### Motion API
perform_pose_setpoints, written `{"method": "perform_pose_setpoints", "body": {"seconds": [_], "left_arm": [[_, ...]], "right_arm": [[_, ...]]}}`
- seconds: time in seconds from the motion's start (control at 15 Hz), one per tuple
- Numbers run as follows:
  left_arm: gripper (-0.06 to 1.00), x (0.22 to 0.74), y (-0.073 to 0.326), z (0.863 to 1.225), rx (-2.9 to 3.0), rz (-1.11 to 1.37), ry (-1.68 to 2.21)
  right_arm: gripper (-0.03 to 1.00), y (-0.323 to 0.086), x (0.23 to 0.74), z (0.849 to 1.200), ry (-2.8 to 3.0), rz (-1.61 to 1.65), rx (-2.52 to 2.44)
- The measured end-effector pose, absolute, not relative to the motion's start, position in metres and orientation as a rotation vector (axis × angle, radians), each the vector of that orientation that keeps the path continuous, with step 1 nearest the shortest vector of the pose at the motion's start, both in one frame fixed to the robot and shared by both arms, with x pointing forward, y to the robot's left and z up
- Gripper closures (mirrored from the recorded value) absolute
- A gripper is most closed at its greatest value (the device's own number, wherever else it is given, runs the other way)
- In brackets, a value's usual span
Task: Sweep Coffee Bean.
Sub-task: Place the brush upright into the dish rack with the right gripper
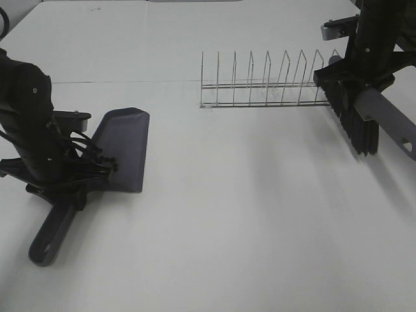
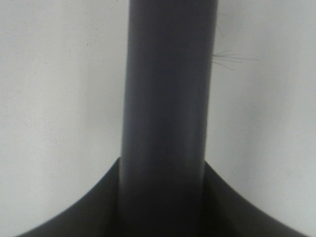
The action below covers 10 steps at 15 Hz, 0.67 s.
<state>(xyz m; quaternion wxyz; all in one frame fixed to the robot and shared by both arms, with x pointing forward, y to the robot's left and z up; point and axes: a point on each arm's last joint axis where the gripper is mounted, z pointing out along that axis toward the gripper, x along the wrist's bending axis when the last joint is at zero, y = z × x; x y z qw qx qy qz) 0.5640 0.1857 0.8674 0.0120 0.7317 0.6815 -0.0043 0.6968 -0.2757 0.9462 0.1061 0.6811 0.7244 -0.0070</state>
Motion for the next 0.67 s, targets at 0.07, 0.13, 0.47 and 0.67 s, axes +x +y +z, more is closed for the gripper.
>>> {"method": "perform_pose_setpoints", "body": {"seconds": [0.07,0.13,0.47,0.67], "left_arm": [[0.62,0.564,0.186,0.867,2.281,-0.013,2.125],[0.62,0.564,0.186,0.867,2.281,-0.013,2.125],[0.62,0.564,0.186,0.867,2.281,-0.013,2.125],[0.62,0.564,0.186,0.867,2.281,-0.013,2.124]], "right_arm": [[0.71,-0.276,0.698,0.941,2.139,-0.029,2.009],[0.71,-0.276,0.698,0.939,2.141,-0.034,2.01],[0.71,-0.288,0.712,0.932,2.103,0.024,2.031],[0.71,-0.295,0.732,0.943,2.071,0.13,2.038]]}}
